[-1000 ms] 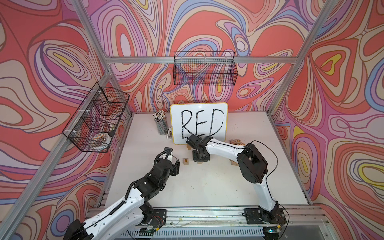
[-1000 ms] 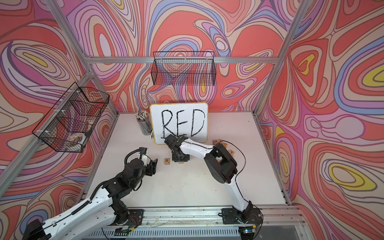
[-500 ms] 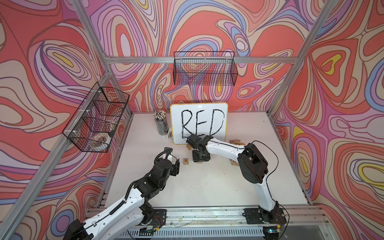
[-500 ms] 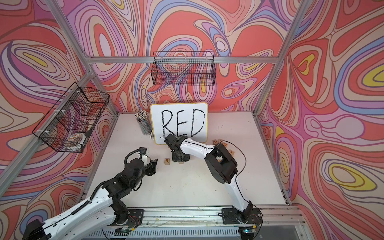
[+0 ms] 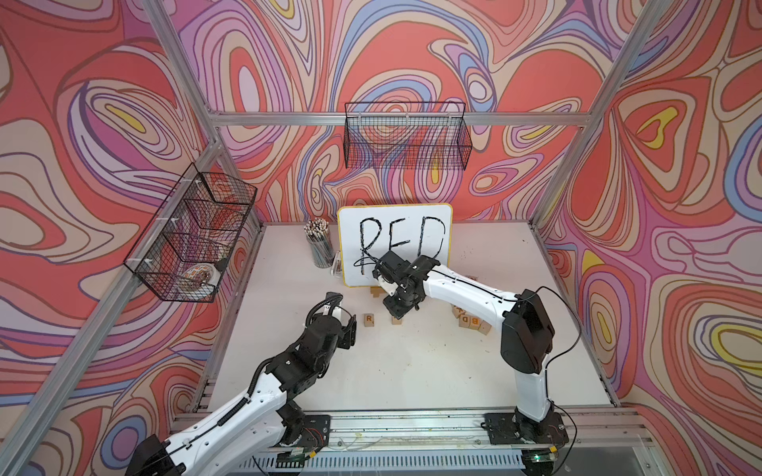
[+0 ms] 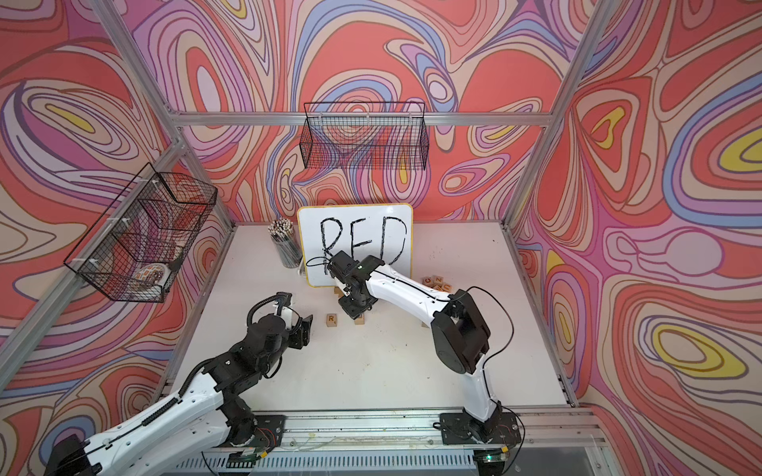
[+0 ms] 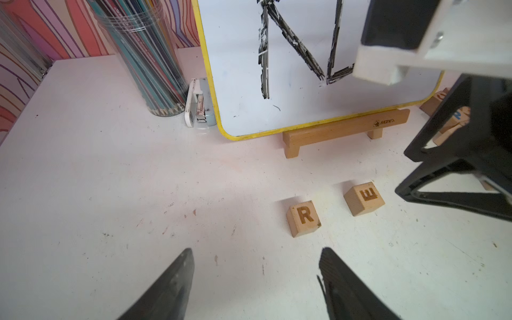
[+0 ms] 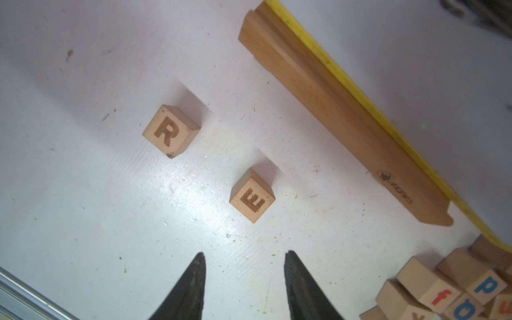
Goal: Assemble the uppercase word "red" with letter blocks
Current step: Place the letter block at the center of the board, then pick up the letter block from the center of the board.
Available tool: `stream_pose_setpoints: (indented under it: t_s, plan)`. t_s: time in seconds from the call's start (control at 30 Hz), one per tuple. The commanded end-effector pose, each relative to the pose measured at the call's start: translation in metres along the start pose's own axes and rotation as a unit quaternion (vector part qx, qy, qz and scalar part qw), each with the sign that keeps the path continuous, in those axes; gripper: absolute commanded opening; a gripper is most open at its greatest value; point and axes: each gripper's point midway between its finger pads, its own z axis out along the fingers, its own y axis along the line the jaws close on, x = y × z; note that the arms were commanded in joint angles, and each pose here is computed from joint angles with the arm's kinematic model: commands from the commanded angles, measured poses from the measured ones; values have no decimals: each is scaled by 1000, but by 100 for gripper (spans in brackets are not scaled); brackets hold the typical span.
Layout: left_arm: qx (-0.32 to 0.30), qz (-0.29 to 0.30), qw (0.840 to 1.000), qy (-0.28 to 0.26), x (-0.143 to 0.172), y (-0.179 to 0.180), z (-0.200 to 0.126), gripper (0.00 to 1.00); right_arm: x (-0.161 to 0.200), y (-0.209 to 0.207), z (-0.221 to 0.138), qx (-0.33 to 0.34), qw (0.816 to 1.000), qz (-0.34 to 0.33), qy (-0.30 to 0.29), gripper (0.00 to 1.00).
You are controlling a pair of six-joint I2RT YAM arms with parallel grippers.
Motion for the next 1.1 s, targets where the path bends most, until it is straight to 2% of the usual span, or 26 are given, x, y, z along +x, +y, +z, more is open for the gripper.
stream_pose_setpoints:
  t_s: [0.0,0.17,0.37,0.7,1.07]
  plan:
    - [-13,-3,1000,5,3,6,0,74,0,0,5,7,993,-121,1,49]
    - [-17,-2,1000,6,2,7,-1,74,-2,8,16,-11,980,-200,-18,50]
    - [-19,2,1000,9,4,7,1,74,3,12,32,-30,971,-236,-11,50]
    - [-25,4,1000,12,4,10,0,74,9,3,53,-33,968,-250,13,50]
    - [-26,8,999,20,6,9,3,74,11,-2,67,-33,969,-245,13,50]
